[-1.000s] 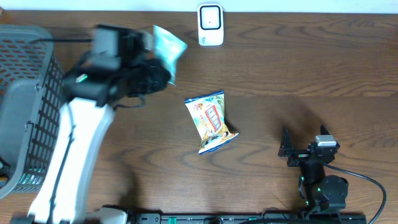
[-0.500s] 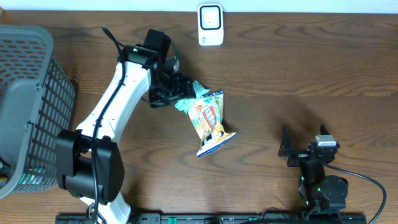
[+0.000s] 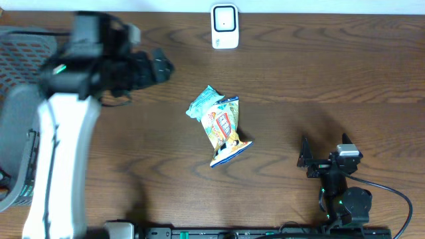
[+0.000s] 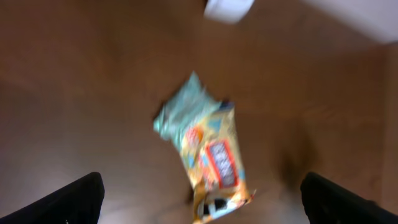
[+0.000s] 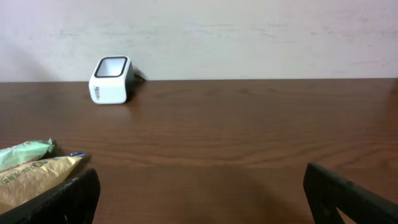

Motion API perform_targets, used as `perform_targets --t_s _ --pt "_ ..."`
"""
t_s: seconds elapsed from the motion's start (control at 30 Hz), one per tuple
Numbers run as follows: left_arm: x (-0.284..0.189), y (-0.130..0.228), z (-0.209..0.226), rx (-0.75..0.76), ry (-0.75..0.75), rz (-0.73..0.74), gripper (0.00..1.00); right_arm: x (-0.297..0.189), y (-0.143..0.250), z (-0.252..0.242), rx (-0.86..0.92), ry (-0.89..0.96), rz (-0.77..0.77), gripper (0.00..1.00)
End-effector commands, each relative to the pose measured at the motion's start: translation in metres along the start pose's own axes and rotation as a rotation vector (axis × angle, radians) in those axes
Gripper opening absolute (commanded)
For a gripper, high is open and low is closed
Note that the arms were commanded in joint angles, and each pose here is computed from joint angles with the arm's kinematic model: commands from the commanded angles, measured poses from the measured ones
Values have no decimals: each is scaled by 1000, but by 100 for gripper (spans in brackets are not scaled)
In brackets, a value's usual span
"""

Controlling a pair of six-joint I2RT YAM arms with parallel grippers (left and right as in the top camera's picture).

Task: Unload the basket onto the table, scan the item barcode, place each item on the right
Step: 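Carry the green packet out and set it beside the snack bag, then lower the left gripper into the basket toward the green tissue box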

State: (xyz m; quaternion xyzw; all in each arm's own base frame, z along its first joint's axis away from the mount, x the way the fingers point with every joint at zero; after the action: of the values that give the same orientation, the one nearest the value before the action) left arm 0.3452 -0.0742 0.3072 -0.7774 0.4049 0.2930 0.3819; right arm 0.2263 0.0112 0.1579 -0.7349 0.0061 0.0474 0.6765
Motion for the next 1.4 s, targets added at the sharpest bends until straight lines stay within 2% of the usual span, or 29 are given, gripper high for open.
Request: perform_targets --t_s 0.0,0.13,0.23,0.33,0.5,0.7,0.9,1.13,1.37 --pt "-79 -20 5 76 -14 -272 100 0 1 2 -12 -6 4 99" --pt "-159 -30 46 1 -219 -587 100 0 1 2 -13 -6 4 99" --pt "-205 -22 68 -63 -342 -740 100 0 1 2 -13 -6 4 99" --pt "-225 -18 79 -102 -403 -809 100 0 1 2 -13 -6 4 99" --pt "-233 -25 106 -299 -496 -883 98 0 1 2 -13 -6 4 99" --pt "-216 -38 148 -403 -702 -831 98 0 1 2 -13 -6 4 99" --pt "-208 -36 204 -637 -913 -807 98 0 1 2 -13 -6 4 99" --pt "-206 -24 257 -849 -1019 -749 98 0 1 2 -13 -6 4 99" --pt "-181 -4 302 -938 -1117 -586 98 0 1 2 -13 -6 4 99"
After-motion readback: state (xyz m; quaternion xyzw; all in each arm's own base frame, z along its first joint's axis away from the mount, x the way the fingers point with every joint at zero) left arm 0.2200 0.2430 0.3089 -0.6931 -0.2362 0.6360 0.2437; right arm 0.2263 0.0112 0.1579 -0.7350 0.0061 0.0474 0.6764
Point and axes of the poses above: each gripper's point midway between its finger pads, its own x axis out along the fingers, its own z axis along the line the jaws close on, y = z × x, the point moved 2 cm from there along -x, back along the fingers, and after that the axes turned 7 degrees about -x, right-handed, at the moved point
